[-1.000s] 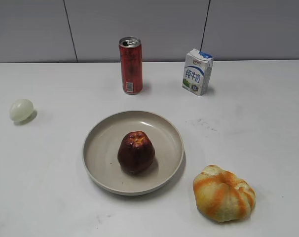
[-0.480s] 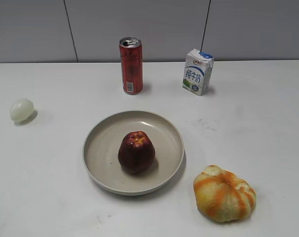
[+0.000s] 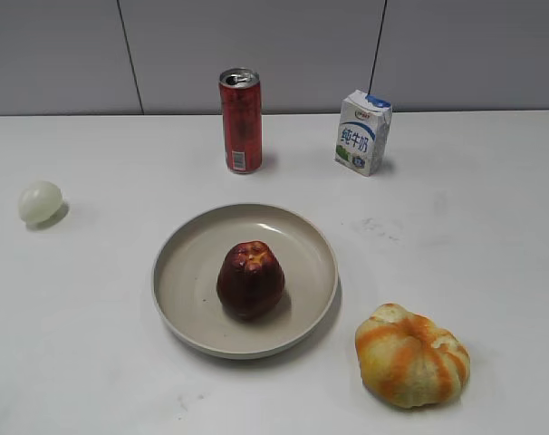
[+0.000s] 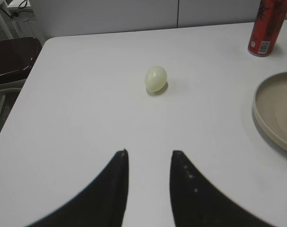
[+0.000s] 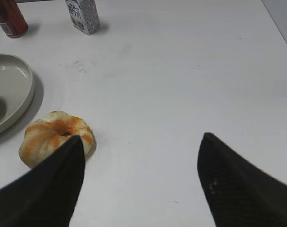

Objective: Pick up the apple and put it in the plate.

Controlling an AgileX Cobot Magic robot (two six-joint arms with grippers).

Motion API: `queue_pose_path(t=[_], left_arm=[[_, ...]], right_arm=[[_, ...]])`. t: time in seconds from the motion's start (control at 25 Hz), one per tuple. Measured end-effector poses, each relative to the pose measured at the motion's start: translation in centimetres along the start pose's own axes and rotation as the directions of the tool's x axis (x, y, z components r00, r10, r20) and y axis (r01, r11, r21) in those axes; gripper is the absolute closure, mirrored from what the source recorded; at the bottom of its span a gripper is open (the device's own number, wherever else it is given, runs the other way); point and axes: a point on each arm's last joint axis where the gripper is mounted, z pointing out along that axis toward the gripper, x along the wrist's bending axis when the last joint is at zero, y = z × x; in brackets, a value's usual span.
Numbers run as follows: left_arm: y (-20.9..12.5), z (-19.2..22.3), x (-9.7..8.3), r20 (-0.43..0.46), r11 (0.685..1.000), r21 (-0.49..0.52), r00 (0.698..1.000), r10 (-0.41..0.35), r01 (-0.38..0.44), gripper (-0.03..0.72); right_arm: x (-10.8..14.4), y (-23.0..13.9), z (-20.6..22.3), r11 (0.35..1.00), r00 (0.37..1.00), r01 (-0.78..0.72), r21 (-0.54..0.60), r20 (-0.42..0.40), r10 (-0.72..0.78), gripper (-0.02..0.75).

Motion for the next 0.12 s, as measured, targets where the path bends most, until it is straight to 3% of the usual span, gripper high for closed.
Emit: queue_pose_path(t=[0.12], left_arm=[[0.0, 0.0, 0.0, 0.0, 1.0, 0.0, 1.0, 0.0, 0.0, 0.45]], right_arm=[[0.01, 0.0, 0.0, 1.0, 1.0, 0.0, 0.0, -0.001, 0.0, 0.146]])
